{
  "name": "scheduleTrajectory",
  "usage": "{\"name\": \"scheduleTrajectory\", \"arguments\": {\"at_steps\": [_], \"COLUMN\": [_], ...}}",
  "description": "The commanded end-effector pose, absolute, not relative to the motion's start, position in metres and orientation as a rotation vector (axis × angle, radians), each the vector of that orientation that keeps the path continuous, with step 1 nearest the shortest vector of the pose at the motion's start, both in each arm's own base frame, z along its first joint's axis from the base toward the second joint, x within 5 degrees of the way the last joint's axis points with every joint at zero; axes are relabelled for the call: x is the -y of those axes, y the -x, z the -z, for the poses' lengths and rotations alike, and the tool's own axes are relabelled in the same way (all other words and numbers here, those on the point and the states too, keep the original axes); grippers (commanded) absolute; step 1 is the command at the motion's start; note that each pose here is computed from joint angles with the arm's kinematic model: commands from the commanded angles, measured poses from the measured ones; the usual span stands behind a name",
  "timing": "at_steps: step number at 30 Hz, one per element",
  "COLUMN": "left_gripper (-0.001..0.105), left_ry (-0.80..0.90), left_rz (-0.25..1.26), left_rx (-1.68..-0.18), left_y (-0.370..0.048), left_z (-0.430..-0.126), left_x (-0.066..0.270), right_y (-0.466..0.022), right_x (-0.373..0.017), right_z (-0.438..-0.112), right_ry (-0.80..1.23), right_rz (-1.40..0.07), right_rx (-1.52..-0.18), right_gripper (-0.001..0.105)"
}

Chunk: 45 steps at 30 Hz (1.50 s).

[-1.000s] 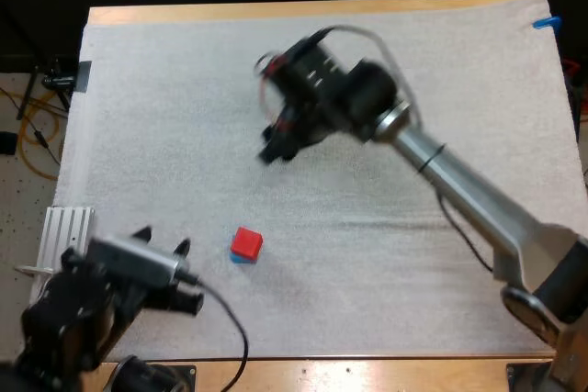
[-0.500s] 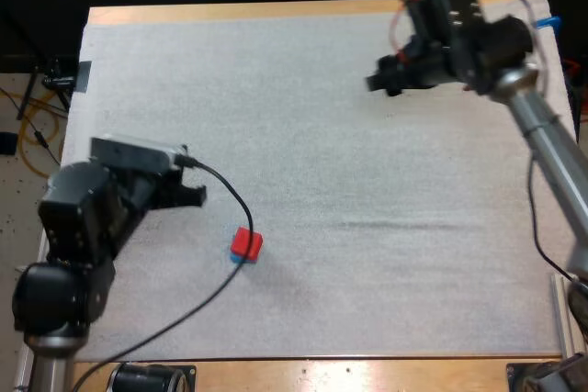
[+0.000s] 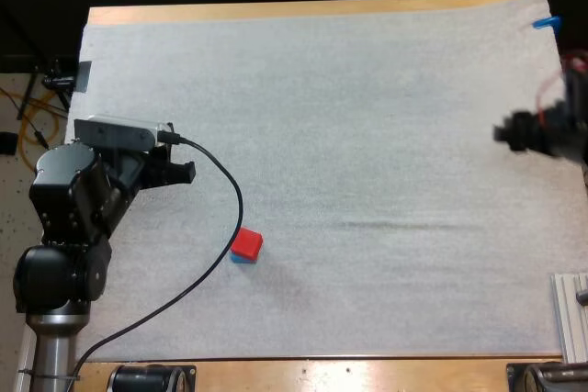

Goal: Stack red cube on blue cube

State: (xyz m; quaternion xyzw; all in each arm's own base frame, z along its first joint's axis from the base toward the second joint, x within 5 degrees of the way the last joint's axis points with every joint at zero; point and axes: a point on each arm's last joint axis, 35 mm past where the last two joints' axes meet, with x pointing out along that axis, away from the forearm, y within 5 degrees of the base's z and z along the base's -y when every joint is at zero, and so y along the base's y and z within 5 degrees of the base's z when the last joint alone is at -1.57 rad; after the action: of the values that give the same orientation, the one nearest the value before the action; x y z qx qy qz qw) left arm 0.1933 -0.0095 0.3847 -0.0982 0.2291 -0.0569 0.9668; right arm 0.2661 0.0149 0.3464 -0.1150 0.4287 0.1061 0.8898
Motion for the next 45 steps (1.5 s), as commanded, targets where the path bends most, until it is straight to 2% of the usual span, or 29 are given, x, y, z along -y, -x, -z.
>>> {"name": "scheduleTrajectory", "arguments": {"at_steps": [1,9,17,26,30,36,45], "left_gripper": [0.049,0.048,0.048,0.048,0.048,0.048,0.048], "left_ry": [0.196,0.181,0.162,0.128,0.134,0.134,0.180], "left_rz": [0.124,0.114,0.132,0.214,0.203,0.142,0.115], "left_rx": [-0.448,-0.493,-0.370,-0.193,-0.275,-0.392,-0.453], "left_y": [-0.193,-0.170,-0.105,-0.018,-0.016,-0.011,-0.024], "left_z": [-0.388,-0.386,-0.368,-0.338,-0.327,-0.316,-0.293], "left_x": [0.010,0.009,0.008,0.007,0.007,0.005,0.005], "right_y": [-0.248,-0.156,-0.093,-0.031,-0.010,-0.014,-0.027], "right_x": [-0.008,-0.001,-0.002,-0.002,-0.002,-0.004,-0.005], "right_z": [-0.352,-0.356,-0.367,-0.349,-0.339,-0.330,-0.307], "right_ry": [0.240,0.257,0.268,0.251,0.256,0.247,0.237], "right_rz": [-0.206,-0.156,-0.129,-0.099,-0.088,-0.152,-0.183], "right_rx": [-0.846,-0.685,-0.498,-0.300,-0.214,-0.238,-0.308], "right_gripper": [0.065,0.065,0.065,0.065,0.065,0.065,0.065]}}
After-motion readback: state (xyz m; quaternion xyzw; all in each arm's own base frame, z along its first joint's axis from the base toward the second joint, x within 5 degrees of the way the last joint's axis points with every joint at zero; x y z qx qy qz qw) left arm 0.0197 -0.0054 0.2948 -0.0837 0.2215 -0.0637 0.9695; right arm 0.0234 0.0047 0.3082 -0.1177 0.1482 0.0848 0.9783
